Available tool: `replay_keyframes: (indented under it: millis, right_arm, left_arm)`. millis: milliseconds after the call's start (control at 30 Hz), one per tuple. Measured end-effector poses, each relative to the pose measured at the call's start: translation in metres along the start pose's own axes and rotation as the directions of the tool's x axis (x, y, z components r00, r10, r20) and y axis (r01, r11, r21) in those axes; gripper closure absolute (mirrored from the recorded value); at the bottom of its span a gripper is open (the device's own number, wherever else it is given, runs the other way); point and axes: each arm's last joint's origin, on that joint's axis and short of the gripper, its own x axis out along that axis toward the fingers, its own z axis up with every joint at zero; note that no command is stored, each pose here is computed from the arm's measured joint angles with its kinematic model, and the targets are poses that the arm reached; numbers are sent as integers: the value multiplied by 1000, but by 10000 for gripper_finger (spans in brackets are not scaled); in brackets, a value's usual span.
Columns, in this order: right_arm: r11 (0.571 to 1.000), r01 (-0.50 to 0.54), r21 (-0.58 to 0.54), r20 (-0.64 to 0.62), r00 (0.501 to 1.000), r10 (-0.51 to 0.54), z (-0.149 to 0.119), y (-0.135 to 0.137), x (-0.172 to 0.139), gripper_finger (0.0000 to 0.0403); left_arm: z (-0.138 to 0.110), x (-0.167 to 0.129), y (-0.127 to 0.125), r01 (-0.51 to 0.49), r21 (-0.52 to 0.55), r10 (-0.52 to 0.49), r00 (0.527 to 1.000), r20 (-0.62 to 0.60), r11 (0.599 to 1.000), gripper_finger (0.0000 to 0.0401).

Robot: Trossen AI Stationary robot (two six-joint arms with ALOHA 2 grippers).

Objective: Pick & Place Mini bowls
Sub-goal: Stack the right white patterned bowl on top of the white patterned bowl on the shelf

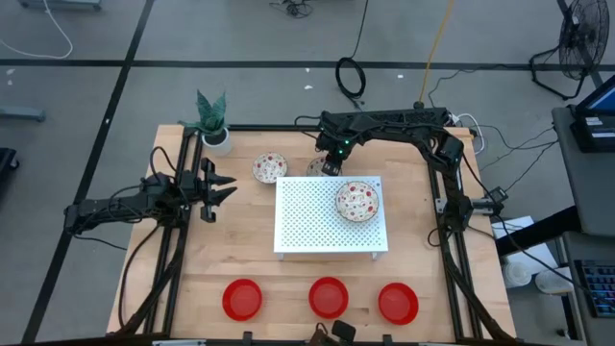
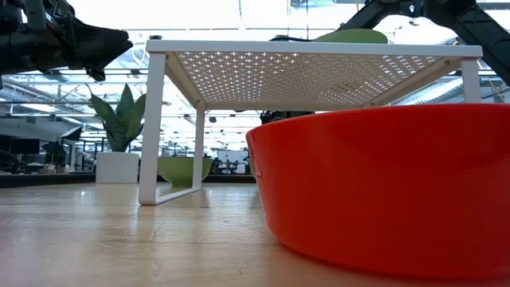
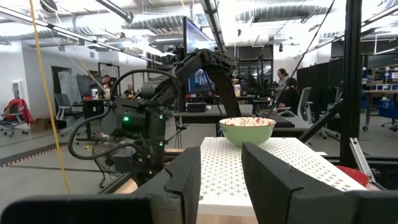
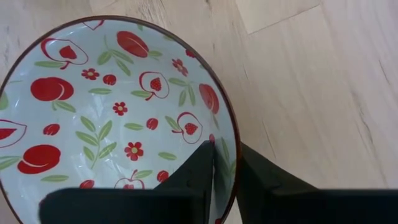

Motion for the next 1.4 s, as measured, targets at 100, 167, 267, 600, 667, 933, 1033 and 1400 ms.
replay_keyframes:
  millis: [100, 167, 267, 600, 667, 933, 1033, 1400]
  right_arm:
    - [1000, -1, -1, 4, 1000, 1, 0, 0, 0, 367]
    - [1000, -2, -1, 6, 1000, 2, 1, 0, 0, 368]
    - [1000, -2, -1, 6, 1000, 2, 1, 0, 0, 368]
    - [1000, -1, -1, 6, 1000, 1, 1, 0, 0, 369]
    - [1000, -1, -1, 6, 1000, 1, 1, 0, 0, 369]
    - [1000, 0, -1, 6, 1000, 0, 1, 0, 0, 369]
    - [1000, 0, -1, 6, 1000, 0, 1, 0, 0, 369]
    - [1000, 0, -1, 6, 1000, 0, 1, 0, 0, 369]
  left_arm:
    - [0, 0, 0, 0, 0, 0, 1000, 0, 1000, 281]
    - [0, 0, 0, 0, 0, 0, 1000, 0, 1000, 281]
    - [0, 0, 0, -1, 0, 1, 1000, 0, 1000, 281]
    - [0, 0, 0, 0, 0, 0, 1000, 0, 1000, 281]
    - [0, 0, 0, 0, 0, 0, 1000, 0, 1000, 281]
    - [0, 0, 0, 0, 0, 0, 1000, 0, 1000, 281]
    - [0, 0, 0, 0, 0, 0, 1000, 0, 1000, 281]
    - [0, 0, 0, 0, 0, 0, 1000, 0, 1000, 281]
